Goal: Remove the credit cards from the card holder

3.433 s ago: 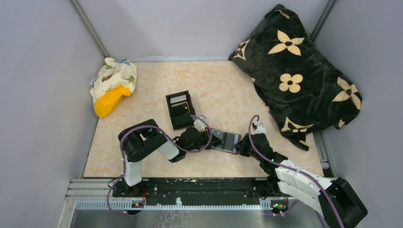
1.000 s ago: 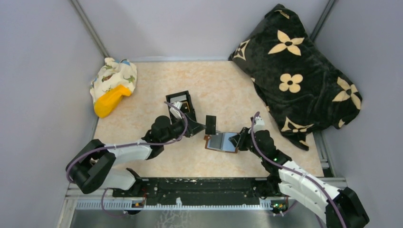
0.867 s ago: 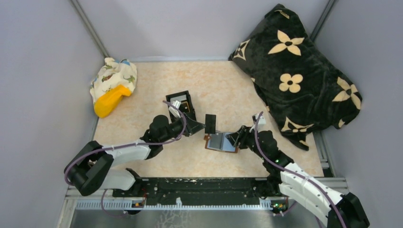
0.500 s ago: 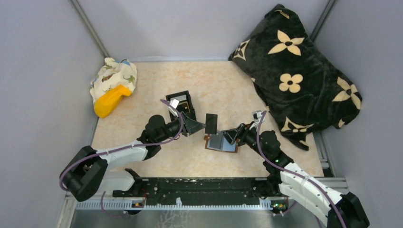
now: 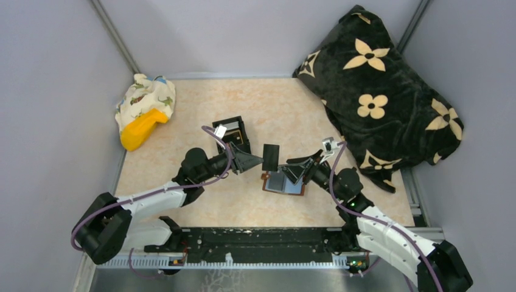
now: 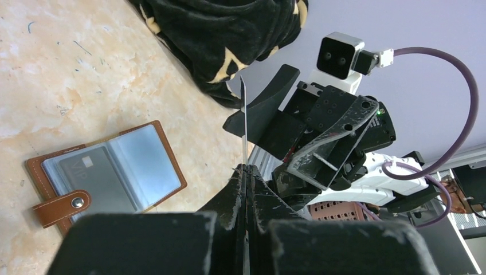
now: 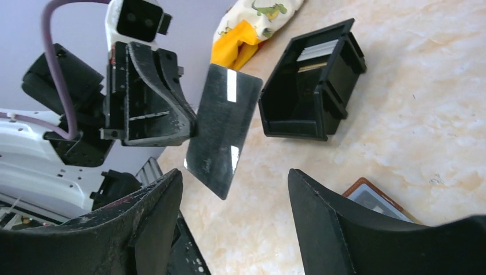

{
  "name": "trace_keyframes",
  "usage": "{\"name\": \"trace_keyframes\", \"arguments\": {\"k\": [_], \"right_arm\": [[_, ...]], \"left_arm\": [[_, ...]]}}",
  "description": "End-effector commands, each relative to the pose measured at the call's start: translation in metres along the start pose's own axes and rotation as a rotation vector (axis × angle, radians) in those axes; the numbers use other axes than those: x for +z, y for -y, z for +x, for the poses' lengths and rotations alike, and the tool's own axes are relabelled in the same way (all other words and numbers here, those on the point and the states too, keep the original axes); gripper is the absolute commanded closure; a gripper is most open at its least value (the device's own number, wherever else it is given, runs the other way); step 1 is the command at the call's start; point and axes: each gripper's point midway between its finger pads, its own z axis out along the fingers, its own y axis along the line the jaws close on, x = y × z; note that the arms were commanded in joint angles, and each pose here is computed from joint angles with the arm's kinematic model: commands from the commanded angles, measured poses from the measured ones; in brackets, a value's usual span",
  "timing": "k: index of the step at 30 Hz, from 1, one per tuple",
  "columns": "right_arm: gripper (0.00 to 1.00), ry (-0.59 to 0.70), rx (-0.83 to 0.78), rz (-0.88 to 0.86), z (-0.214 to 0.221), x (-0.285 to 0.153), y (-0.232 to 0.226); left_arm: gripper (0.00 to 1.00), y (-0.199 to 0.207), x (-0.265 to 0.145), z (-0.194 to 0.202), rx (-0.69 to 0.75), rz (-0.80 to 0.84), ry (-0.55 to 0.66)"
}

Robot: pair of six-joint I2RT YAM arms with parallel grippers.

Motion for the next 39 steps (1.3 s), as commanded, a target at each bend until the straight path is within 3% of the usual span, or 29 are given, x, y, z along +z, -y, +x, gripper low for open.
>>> {"name": "trace_keyframes", "arguments": {"k": [1,11,23,32,39], "right_arm": [[0.33,0.086,-0.038,-0.125,-0.028,0.003,-0.031],[0.47,0.061,-0.032,-0.156,-0.027,0.013,-0.035],[0.61,0.071,-0.030,-0.204,-0.033,0.018,-0.045],[1.00,0.065,-0.026,-0.200,-0.031,0.018,-0.044],[1.00,0.002,-0.066,-0.104,-0.027,0.027,-0.028]], "left_arm": [[1.00,0.014,-0.003,-0.004,0.013,0.056,0.007],[1.00,0.027,-0.004,-0.001,-0.020,0.123,-0.011],[1.00,0.015,-0.003,0.009,-0.045,0.112,-0.035],[1.00,0.012,-0.003,0.009,-0.038,0.104,-0.029],[1.00,0.003,-0.002,0.014,-0.039,0.070,-0.048]]}}
